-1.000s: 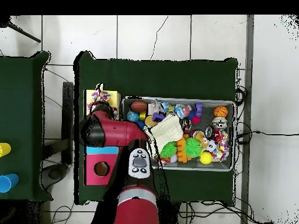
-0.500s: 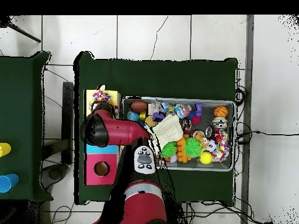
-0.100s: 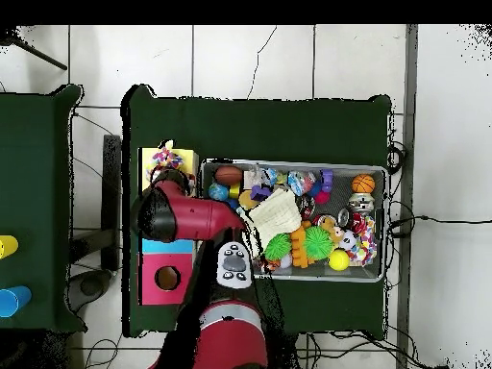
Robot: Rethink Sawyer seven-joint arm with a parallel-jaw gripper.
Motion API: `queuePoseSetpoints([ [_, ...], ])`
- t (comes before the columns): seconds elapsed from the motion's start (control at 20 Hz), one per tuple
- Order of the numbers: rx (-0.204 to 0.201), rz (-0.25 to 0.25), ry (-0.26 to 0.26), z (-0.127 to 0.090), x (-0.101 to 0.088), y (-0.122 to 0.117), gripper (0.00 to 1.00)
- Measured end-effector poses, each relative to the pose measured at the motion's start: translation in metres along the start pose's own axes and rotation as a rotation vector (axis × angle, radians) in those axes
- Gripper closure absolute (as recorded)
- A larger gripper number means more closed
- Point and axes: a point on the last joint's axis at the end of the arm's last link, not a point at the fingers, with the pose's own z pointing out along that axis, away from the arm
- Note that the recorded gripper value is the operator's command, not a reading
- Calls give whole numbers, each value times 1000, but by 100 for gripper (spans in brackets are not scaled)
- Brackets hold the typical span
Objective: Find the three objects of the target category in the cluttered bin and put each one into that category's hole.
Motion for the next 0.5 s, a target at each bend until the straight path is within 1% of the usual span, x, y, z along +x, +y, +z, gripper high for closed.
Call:
queuePoseSetpoints([
  [0.05, 8, -3, -7, 0, 1, 2, 0],
  [0.25, 27, -20, -22, 1, 4, 12, 0],
  [0.5, 52, -26, -35, 1, 5, 13, 0],
])
